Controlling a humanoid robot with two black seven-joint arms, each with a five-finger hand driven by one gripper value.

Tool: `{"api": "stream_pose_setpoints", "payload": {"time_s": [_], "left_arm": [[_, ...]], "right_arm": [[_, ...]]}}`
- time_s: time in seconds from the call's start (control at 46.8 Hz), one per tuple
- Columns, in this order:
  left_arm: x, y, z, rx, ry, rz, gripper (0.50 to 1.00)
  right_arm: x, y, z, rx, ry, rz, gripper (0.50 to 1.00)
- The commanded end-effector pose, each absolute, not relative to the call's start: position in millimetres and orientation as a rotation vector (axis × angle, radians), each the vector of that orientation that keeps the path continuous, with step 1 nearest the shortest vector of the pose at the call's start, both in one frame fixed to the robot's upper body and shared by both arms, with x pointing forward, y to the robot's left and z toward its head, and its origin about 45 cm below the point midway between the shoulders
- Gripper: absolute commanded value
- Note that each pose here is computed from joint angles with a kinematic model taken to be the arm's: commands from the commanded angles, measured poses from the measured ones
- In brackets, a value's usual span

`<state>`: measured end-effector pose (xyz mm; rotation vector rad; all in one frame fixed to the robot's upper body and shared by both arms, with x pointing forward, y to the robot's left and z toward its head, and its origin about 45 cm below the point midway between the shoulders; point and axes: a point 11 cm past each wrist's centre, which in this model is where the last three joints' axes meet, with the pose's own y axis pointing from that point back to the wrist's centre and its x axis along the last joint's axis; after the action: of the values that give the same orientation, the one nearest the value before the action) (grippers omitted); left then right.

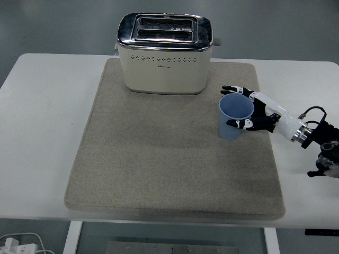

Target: Put the water cup in front of the bread machine

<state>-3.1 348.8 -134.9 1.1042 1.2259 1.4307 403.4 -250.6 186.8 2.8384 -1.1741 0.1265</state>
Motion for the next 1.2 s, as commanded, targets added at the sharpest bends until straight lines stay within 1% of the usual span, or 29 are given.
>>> {"api": "stream_pose_setpoints", "payload": {"time_s": [0.0,0.812,1.175], "left_arm": [[-3.4,348.9,-134.9,1.105,1.226,1.431,1.0],[-3.3,348.7,-134.9,1.104,1.226,1.43,1.0],[-3.4,348.9,-134.9,1.105,1.226,1.431,1.0]], "right_arm": [[404.1,-251.3,188.0,2.837,-1.175,0.133,0.5],[406.4,-252.8,191.7,2.835,-1.18,0.146,0.5],[415.9,-249.9,206.7,2.862,-1.221,0.171,0.5]]}}
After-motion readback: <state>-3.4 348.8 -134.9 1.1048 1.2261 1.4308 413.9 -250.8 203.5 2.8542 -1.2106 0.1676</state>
